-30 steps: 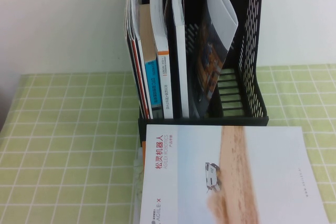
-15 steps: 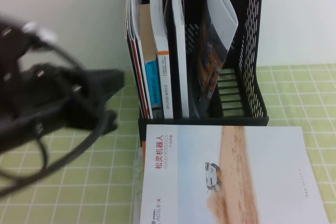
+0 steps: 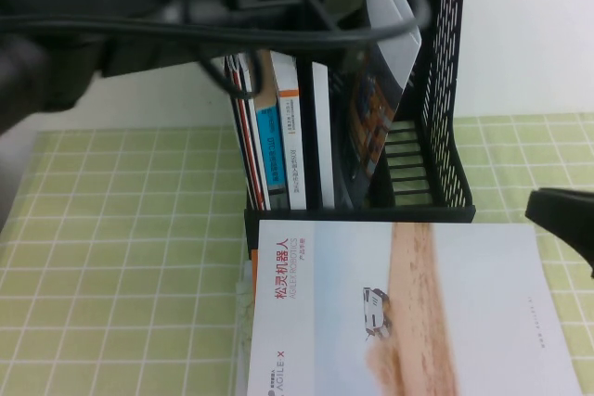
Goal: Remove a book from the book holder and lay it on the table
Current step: Hold the bookshelf, then pick up the right side book from the book shelf
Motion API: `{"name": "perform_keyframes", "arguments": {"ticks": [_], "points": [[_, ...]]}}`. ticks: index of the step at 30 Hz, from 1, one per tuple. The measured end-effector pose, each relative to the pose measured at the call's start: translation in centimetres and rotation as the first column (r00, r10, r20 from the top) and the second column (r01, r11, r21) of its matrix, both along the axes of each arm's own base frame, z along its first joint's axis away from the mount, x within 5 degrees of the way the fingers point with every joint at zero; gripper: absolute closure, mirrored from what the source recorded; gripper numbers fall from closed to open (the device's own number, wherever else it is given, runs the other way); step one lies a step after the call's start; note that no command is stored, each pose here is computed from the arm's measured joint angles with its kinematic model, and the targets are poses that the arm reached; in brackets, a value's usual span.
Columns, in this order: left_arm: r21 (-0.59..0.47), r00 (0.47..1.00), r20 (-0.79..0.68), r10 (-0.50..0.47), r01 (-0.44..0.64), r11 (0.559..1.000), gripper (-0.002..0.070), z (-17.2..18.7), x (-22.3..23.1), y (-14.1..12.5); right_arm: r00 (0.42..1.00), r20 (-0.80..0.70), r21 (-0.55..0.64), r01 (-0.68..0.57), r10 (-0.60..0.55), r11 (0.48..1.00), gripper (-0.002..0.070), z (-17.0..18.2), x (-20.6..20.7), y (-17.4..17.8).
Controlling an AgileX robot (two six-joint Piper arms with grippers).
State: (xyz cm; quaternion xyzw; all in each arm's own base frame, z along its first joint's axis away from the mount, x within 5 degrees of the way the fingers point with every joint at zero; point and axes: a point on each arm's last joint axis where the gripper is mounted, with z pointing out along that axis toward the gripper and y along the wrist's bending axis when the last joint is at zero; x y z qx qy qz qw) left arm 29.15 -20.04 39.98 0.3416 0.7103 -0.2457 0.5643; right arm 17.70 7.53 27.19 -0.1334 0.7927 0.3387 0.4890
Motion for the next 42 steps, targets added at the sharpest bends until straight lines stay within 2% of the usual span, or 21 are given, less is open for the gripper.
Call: {"name": "perform_keyframes", "arguments": {"ticks": [4, 8, 11, 16, 22, 30, 36, 42], "points": [[0.082, 1.000, -0.009, -0.027, 0.028, 0.996, 0.0678, -1.2, 2.0, -2.0, 0.999, 0.041, -0.021, -0.010, 0.010, 1.000, 0.0500, 0.6, 1.8, 0.2], [0.185, 0.999, -0.040, 0.002, 0.005, 0.983, 0.0678, -3.4, 3.7, -2.5, 0.997, 0.074, -0.027, -0.021, 0.023, 0.999, 0.0354, 1.8, 3.9, 0.6], [0.270, 0.999, -0.041, 0.019, -0.007, 0.963, 0.0678, -4.5, 4.2, -2.3, 0.996, 0.089, -0.034, -0.024, 0.027, 0.999, 0.0307, 2.4, 5.9, 0.8], [0.338, 0.998, -0.030, 0.050, -0.037, 0.940, 0.0678, -4.8, 4.4, -1.9, 0.984, 0.163, -0.097, -0.059, 0.074, 0.994, 0.0289, 3.5, 8.8, 1.8], [0.391, 0.993, -0.027, 0.116, -0.097, 0.915, 0.0678, -5.1, 4.6, -1.3, 0.943, 0.281, -0.252, -0.109, 0.180, 0.962, 0.0285, 4.6, 10.0, 6.1], [0.395, 0.987, -0.031, 0.156, -0.131, 0.909, 0.0678, -5.0, 4.8, -1.0, 0.962, 0.228, -0.312, -0.076, 0.153, 0.947, 0.0261, 3.0, 12.7, 10.2], [0.384, 0.985, -0.040, 0.166, -0.138, 0.913, 0.0678, -5.0, 4.8, -1.0, 0.985, 0.163, -0.317, 0.005, 0.050, 0.948, 0.0259, 1.3, 15.7, 11.0], [0.370, 0.983, -0.051, 0.177, -0.146, 0.917, 0.0678, -5.0, 4.8, -1.0, 0.990, 0.132, -0.323, -0.002, 0.047, 0.946, 0.0276, -0.7, 18.6, 12.5]]}}
